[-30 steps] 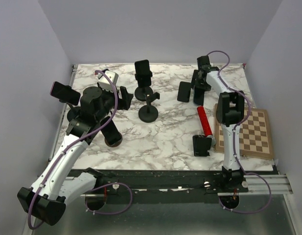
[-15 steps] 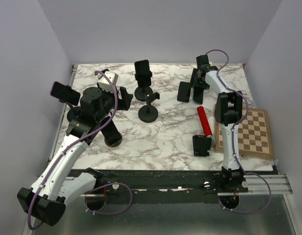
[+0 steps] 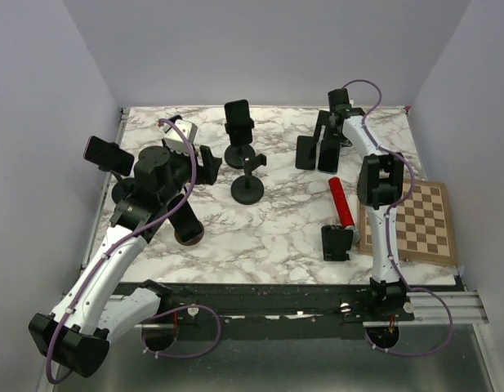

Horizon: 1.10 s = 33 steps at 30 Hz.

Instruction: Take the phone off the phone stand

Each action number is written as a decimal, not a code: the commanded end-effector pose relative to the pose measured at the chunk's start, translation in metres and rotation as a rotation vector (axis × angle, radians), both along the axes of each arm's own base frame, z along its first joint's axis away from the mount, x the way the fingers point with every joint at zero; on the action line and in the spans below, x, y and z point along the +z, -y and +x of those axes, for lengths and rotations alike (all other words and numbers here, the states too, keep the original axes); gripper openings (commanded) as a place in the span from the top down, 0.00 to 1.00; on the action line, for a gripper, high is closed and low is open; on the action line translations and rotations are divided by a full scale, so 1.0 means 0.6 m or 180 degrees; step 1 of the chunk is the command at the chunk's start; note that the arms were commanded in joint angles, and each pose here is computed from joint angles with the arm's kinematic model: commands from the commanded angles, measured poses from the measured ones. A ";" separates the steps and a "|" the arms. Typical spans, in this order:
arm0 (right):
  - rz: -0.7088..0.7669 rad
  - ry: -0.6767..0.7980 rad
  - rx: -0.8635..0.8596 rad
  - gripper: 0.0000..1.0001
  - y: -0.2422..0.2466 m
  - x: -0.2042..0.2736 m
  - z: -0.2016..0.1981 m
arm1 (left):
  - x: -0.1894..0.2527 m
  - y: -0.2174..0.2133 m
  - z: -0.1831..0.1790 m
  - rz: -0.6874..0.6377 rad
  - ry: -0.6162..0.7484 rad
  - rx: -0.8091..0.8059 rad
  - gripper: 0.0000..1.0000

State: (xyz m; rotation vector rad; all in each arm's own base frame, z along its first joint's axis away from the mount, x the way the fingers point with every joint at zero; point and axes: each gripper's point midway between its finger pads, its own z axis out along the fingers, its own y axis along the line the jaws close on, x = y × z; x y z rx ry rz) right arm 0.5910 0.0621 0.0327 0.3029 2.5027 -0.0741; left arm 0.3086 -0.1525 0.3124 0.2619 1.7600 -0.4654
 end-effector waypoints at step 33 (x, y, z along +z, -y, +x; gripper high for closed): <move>0.1197 0.1752 0.2217 0.00 -0.429 0.532 -0.565 | 0.135 -0.242 0.006 -0.0474 0.0473 0.1961 0.01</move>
